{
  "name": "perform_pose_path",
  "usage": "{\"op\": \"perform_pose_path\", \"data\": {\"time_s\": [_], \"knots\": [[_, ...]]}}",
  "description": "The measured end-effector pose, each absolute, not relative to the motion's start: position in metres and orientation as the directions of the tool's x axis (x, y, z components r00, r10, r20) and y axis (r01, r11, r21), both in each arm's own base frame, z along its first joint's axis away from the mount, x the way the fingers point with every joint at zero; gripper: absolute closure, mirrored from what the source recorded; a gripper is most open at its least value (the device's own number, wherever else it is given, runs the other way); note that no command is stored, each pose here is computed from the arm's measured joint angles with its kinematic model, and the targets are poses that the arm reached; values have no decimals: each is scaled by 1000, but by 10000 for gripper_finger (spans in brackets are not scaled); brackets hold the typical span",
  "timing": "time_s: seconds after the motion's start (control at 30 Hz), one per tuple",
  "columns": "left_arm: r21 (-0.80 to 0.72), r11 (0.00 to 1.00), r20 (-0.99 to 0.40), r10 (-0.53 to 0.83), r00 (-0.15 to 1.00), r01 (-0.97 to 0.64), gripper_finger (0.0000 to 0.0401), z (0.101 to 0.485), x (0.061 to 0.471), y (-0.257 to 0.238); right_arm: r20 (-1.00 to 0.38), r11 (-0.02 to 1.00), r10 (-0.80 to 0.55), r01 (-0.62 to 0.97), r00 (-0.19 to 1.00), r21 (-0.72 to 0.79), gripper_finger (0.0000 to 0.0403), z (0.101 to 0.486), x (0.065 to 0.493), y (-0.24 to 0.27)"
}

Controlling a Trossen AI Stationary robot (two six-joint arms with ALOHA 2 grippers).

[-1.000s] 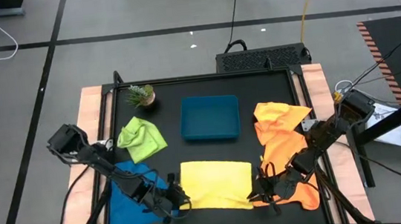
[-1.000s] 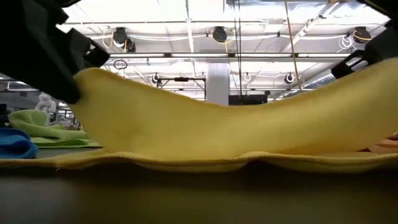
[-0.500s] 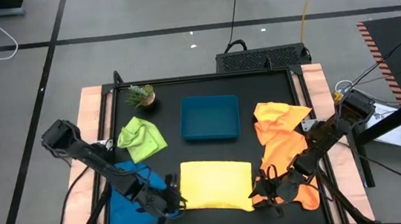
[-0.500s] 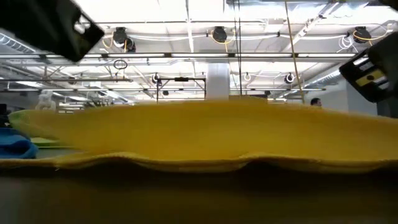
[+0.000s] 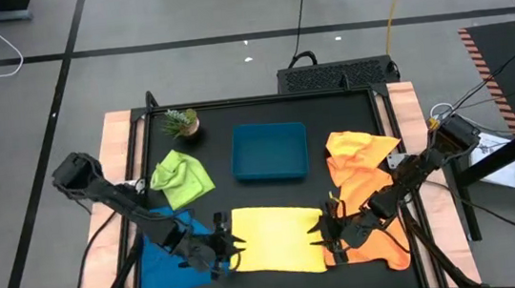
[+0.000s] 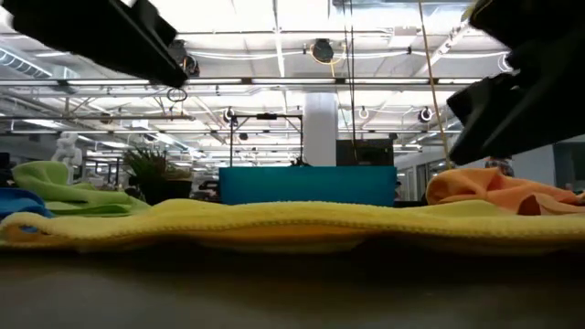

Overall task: Fold microfiber towels
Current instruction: Fold the yellow microfiber cloth

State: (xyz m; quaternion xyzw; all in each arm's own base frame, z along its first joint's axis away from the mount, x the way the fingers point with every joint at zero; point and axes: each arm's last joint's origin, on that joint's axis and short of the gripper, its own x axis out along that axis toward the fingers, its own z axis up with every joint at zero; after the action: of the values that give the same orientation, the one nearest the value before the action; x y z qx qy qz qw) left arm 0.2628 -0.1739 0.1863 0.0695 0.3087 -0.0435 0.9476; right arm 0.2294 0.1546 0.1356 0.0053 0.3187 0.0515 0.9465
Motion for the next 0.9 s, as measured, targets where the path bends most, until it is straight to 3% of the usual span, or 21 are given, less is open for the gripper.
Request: {"op": "perform_pose_path", "data": {"time_s": [0.2, 0.43, 0.63, 0.9], "knots": [[100, 984, -636, -48, 770, 144, 313, 170, 290, -142, -681, 998, -24, -18, 732, -55, 259, 127, 235, 129], [73, 988, -655, -56, 754, 138, 313, 170, 308, -101, -715, 985, 116, -172, 690, -7, 259, 127, 246, 112], [-8, 991, -615, -112, 780, 136, 313, 175, 314, -93, -714, 986, 146, -163, 685, 45, 259, 129, 252, 100], [70, 975, -549, -139, 824, 210, 313, 186, 312, -107, -665, 984, 181, -128, 725, 127, 259, 133, 251, 114]]}}
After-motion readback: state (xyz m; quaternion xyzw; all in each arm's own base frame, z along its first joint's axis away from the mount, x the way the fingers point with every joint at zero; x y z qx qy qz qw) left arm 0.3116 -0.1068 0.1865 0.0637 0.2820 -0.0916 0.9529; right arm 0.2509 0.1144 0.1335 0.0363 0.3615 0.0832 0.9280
